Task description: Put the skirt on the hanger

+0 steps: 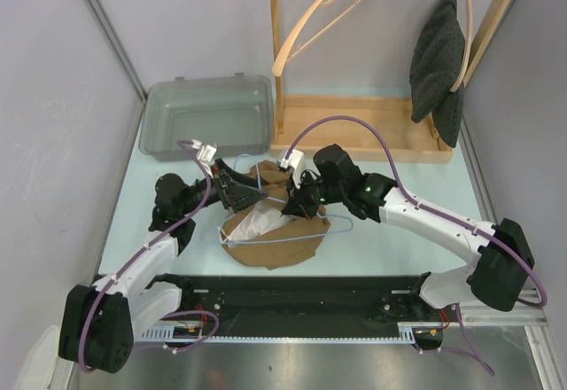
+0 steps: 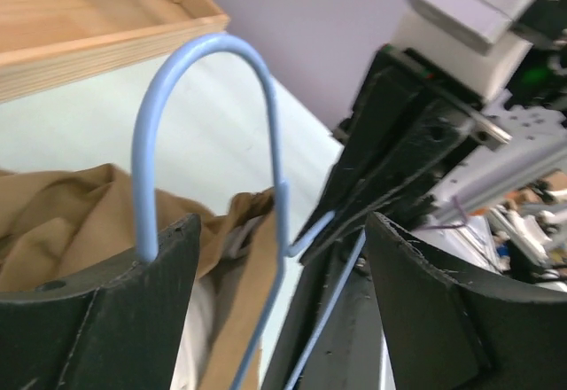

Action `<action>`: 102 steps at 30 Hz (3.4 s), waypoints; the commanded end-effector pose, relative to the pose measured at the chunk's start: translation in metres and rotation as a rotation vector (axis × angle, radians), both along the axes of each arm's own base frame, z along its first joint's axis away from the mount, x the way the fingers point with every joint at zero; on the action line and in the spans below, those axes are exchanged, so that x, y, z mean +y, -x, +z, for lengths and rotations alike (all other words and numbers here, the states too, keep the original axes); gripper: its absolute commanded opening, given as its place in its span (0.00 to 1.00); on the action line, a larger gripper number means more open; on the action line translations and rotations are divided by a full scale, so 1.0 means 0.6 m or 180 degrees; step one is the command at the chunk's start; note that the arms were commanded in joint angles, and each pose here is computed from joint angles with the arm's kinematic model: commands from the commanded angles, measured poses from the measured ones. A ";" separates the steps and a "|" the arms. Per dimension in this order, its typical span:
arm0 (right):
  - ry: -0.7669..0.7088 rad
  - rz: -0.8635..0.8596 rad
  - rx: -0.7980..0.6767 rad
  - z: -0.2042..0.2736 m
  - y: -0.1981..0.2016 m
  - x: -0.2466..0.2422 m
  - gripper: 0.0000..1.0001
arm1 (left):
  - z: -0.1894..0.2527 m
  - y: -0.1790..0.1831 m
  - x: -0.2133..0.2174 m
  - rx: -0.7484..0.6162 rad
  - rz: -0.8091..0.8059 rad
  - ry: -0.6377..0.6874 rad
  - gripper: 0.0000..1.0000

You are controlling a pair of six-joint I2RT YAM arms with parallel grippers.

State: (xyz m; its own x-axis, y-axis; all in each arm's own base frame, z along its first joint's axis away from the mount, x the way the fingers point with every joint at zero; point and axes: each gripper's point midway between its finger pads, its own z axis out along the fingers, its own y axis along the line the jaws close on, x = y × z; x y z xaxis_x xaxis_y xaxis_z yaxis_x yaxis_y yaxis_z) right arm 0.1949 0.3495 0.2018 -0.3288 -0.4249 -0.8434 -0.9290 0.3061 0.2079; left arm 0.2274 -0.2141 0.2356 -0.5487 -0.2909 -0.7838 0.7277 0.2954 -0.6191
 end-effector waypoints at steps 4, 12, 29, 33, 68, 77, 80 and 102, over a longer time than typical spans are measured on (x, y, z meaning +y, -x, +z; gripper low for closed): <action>-0.0338 0.0188 -0.0126 0.054 0.010 0.005 0.00 | 0.030 0.030 -0.012 -0.0082 -0.0463 0.0282 0.70; -0.0432 0.0223 -0.0076 0.063 0.009 0.007 0.00 | 0.020 0.025 -0.016 -0.0074 -0.0434 0.0139 0.49; -0.0390 -0.0098 0.0168 0.044 -0.010 0.013 0.14 | 0.020 -0.011 -0.010 -0.0307 0.0118 -0.0308 0.00; -0.0309 -0.0598 0.0125 0.043 -0.046 -0.009 0.55 | 0.023 -0.030 0.008 -0.0386 0.0469 -0.0418 0.00; 0.0664 -0.2529 0.0842 -0.095 -0.099 -0.129 0.52 | 0.064 -0.074 0.054 -0.0688 0.1236 -0.0524 0.00; 0.0960 -0.2680 0.1131 -0.134 -0.075 -0.145 0.28 | 0.059 -0.082 0.049 -0.0627 0.1229 -0.0486 0.00; 0.1101 -0.2678 0.1052 -0.129 -0.054 -0.159 0.22 | 0.058 -0.088 0.046 -0.0619 0.1223 -0.0485 0.00; 0.1505 -0.3019 0.0823 -0.199 -0.072 -0.204 0.00 | 0.089 -0.111 0.022 -0.0690 0.1193 -0.0333 0.00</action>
